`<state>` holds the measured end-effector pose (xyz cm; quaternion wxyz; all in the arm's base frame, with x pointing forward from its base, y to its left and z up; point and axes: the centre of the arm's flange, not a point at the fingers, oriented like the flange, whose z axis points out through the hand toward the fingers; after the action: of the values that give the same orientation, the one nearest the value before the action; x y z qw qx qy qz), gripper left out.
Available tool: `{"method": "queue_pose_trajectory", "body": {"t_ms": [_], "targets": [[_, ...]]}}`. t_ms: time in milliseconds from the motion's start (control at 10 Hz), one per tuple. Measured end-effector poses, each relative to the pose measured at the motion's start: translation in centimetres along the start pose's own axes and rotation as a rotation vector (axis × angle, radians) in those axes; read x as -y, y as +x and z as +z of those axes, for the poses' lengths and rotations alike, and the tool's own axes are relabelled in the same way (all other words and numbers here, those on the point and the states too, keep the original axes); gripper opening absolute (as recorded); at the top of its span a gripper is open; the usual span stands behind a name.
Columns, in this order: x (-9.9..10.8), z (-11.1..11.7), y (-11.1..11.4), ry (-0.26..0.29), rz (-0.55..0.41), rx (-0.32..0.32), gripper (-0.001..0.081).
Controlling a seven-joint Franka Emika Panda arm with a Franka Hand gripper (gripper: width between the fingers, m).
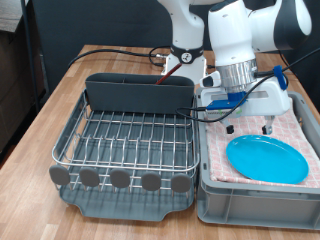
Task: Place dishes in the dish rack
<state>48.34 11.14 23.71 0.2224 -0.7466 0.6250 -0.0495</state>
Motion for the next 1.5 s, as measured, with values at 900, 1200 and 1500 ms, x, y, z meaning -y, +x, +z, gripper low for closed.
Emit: {"method": "queue_pose_trajectory", "body": {"t_ms": [900,1200,1500], "targets": [[0.8,0.9,0.7,-0.012,0.001,0.012,0.0802],[1.1,1.1,0.8,-0.016,0.000,0.017,0.0802],[1.4,1.4,0.6,-0.014,-0.002,0.020,0.0802]]}}
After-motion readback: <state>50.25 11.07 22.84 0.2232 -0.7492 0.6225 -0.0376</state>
